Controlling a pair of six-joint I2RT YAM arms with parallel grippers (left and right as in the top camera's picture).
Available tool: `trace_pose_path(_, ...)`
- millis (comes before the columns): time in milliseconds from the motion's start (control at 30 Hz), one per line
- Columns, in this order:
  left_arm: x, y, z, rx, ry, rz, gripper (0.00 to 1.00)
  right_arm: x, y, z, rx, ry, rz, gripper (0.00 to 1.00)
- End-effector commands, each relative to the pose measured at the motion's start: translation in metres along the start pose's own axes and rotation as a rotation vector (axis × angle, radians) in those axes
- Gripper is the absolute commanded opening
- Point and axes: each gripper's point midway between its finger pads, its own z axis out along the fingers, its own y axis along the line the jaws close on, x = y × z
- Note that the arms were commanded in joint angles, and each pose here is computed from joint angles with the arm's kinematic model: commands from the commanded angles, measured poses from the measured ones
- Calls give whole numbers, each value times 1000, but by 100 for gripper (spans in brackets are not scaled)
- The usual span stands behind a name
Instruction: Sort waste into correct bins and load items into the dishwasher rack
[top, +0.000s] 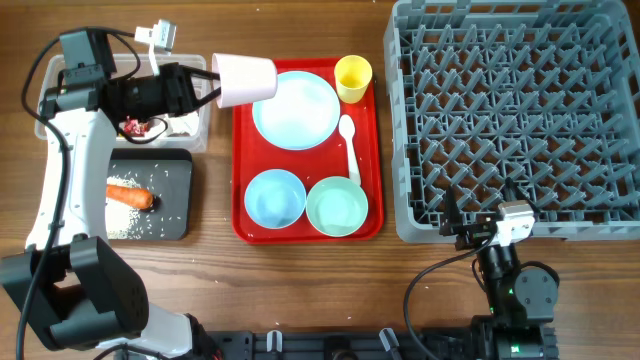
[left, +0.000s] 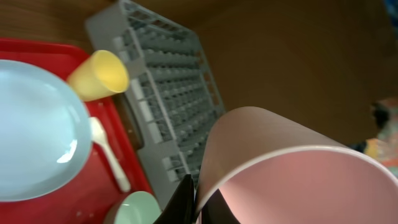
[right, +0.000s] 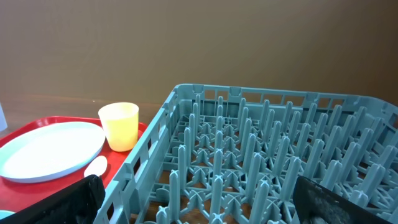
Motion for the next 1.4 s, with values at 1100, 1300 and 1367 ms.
trace_pose_path(1100,8,-25,0,116,19,-6,4,-137,42,12,-275,194,343,100)
trace_pose_path(1300,8,-25,0,116,19,-7,4,-163,63,48,-425,424,435,100)
trace_pose_path(1367,8,-25,0,116,19,-7,4,-164,63,61,-429,456,459,100)
